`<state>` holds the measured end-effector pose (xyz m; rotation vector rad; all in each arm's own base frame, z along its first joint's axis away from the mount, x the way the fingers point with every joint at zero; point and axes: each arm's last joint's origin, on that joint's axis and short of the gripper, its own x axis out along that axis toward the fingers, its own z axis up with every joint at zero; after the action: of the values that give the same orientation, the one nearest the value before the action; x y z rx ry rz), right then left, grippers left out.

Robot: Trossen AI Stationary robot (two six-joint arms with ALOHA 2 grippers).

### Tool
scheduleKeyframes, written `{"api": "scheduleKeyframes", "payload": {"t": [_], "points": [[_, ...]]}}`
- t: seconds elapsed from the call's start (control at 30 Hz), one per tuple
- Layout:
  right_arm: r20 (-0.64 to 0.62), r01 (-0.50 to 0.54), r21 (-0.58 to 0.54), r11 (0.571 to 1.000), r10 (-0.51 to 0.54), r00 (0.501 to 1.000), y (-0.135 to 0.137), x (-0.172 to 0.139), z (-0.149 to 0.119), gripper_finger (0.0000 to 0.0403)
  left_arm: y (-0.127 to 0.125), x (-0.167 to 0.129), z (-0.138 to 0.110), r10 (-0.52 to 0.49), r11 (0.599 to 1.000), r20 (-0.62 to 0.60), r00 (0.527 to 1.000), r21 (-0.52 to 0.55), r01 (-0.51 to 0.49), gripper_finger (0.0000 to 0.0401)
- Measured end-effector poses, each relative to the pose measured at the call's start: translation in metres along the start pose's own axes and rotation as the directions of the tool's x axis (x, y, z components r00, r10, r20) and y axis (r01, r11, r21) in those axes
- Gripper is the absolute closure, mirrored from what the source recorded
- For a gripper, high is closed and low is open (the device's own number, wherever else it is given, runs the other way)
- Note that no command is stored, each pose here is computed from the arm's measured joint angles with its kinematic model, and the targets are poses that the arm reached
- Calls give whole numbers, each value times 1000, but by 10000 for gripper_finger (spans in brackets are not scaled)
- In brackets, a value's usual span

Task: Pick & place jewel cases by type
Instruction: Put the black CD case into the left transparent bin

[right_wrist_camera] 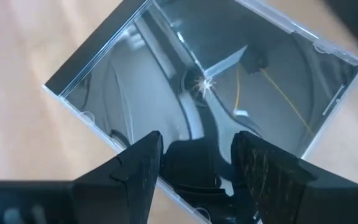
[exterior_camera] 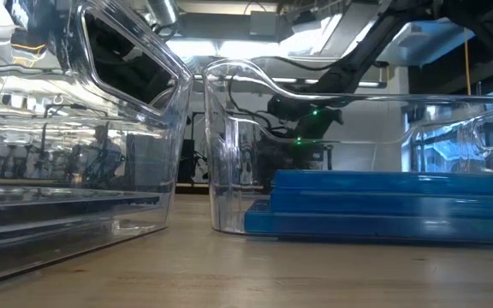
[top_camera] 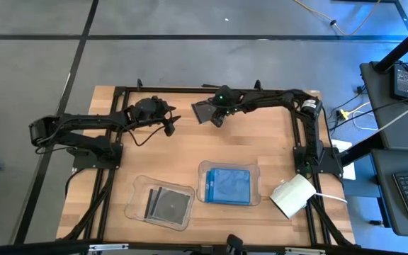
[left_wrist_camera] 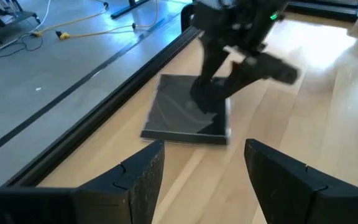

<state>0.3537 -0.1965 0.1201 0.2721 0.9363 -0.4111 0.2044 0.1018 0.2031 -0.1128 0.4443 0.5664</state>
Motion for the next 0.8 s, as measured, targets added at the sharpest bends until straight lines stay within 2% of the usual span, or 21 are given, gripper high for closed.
{"api": "scheduleKeyframes", "payload": {"t": [0.23,0.33,0.53,0.8], "points": [[-86,-53,-58,997,48,995,27,0,-8,184,1,0,-22,20,1000,-64,998,9,-19,184],[-100,-116,-117,986,105,989,46,1,-11,184,1,0,-29,15,1000,-85,996,25,-13,182],[-105,-183,-205,962,165,981,81,0,-15,184,1,-1,-38,-24,999,-116,993,21,26,188],[-46,-218,-355,909,216,975,107,0,-14,184,-4,-4,-63,-145,988,-220,965,15,152,204]]}}
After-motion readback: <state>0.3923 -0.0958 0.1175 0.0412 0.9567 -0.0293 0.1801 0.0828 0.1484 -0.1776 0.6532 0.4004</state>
